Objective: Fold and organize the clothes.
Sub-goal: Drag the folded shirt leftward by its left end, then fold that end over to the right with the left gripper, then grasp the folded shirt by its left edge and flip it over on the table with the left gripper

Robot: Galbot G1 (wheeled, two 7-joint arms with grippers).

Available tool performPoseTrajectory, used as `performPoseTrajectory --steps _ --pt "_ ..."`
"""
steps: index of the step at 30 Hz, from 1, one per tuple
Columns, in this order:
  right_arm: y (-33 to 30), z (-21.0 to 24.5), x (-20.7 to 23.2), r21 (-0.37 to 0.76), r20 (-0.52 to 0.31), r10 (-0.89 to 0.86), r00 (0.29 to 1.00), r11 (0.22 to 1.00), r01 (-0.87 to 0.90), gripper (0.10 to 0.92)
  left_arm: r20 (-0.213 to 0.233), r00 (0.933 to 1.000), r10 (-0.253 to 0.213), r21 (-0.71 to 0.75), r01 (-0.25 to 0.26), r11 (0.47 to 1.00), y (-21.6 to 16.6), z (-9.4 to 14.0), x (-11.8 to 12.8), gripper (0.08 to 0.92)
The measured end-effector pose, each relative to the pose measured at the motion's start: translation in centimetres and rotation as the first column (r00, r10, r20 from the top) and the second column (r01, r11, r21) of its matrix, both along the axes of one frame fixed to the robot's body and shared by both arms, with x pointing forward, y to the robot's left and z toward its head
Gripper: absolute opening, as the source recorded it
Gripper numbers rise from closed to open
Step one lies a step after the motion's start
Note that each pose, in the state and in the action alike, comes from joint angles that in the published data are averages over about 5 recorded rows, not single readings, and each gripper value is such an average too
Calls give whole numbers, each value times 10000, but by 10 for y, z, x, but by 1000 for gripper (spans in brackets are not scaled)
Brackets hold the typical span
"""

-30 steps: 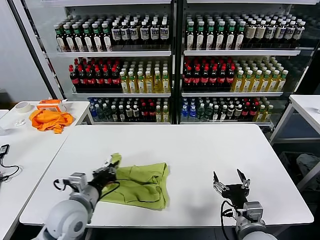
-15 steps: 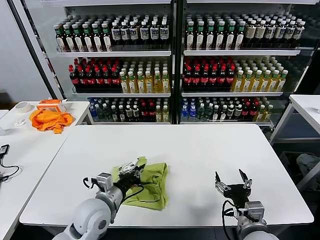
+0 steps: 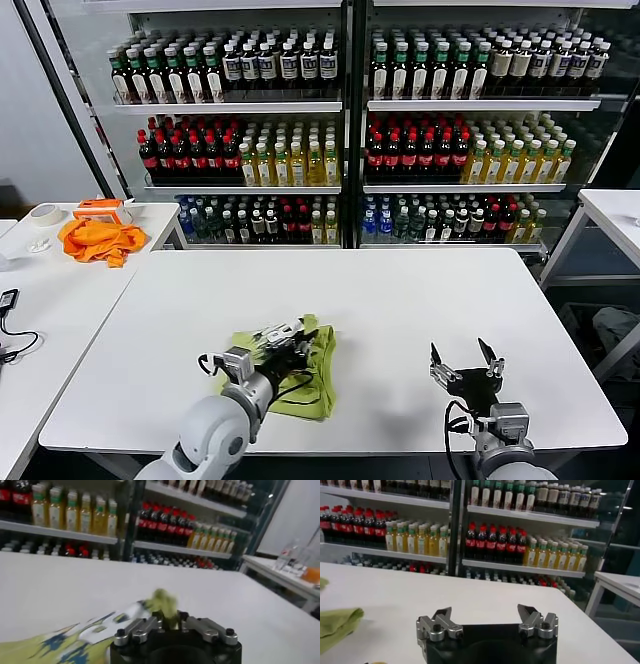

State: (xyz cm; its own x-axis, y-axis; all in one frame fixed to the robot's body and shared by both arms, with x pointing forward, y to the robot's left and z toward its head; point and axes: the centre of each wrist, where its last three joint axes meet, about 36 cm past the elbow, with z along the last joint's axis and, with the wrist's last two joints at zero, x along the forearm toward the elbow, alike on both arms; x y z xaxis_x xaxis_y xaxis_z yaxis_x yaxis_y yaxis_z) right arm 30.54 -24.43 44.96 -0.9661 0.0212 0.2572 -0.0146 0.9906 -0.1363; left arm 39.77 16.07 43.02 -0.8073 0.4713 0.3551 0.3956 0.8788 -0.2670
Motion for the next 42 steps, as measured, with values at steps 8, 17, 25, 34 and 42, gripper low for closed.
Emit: performPoseTrajectory --steps 8,17,25,34,42 --pt "4 -3 3 78 -32 151 9999 9999 -151 823 866 9962 88 -244 -67 9997 3 1 -10 516" --pt "4 -4 4 49 -29 266 9996 9996 -266 823 869 9876 1306 1044 -1394 9847 55 1 -13 756" --pt "3 -5 3 9 -66 294 9995 9996 -294 823 219 9734 2279 2250 -2269 9476 80 -16 -20 822" --pt "2 -4 3 3 -41 263 9996 9997 -263 823 -101 9577 2877 2913 -2724 9170 90 -30 -22 823" --pt "2 -4 4 -21 -47 263 9996 9997 -263 823 -392 9536 2985 3170 -2714 9088 93 -42 -24 689"
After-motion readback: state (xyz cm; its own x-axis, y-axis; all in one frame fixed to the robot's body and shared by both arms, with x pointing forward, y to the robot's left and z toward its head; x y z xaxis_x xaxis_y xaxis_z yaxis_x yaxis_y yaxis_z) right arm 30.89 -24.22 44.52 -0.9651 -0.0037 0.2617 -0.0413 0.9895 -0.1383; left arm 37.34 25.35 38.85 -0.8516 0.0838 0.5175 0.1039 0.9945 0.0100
